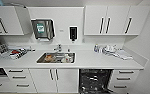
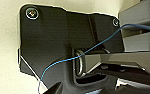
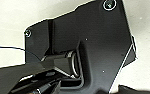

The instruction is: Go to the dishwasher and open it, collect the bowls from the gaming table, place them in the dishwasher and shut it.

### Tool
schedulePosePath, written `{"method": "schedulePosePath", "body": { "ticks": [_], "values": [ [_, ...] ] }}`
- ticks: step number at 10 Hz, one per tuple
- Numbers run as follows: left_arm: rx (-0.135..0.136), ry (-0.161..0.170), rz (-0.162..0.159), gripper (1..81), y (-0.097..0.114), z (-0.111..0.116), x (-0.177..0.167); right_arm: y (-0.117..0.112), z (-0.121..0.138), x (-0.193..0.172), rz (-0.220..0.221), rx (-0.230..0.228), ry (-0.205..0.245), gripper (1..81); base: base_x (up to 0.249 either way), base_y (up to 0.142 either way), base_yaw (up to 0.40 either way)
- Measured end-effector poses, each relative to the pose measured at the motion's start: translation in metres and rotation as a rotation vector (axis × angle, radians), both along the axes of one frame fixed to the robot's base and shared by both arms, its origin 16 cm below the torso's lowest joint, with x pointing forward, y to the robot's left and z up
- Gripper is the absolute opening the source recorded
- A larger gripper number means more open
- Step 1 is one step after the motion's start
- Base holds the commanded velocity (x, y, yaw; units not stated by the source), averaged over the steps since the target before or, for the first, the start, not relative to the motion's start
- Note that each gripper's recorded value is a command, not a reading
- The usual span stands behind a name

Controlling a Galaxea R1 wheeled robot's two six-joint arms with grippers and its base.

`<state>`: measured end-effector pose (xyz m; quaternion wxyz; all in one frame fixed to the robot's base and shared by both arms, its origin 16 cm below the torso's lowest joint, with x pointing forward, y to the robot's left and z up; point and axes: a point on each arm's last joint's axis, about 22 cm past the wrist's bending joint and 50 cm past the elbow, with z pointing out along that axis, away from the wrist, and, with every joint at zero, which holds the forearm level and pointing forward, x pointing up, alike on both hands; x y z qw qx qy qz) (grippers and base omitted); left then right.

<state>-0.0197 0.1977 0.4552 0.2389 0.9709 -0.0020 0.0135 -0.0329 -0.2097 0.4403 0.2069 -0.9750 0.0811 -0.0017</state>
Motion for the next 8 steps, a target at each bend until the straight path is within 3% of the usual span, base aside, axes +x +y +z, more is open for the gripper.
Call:
{"method": "schedulePosePath", "body": {
  "ticks": [2, 5, 7, 8],
  "values": [
    [-0.001, -0.026, 0.001, 81.1, 0.000, 0.001, 0.010, -0.002, 0.000, 0.010, -0.001, -0.003, -0.024, 81.1, 0.000, 0.000, 0.000],
    [-0.002, -0.025, 0.000, 81.1, -0.002, 0.001, 0.007, -0.006, -0.001, 0.009, 0.000, -0.013, -0.026, 81.1, 0.000, 0.000, 0.000],
    [-0.006, -0.006, 0.000, 81.1, -0.005, 0.002, -0.001, -0.007, -0.001, 0.000, -0.001, -0.016, -0.006, 81.1, 0.000, 0.000, 0.000],
    [-0.005, 0.023, -0.001, 81.1, -0.004, 0.002, -0.009, -0.004, -0.001, -0.010, 0.000, -0.013, 0.025, 81.1, 0.000, 0.000, 0.000]
  ]
}}
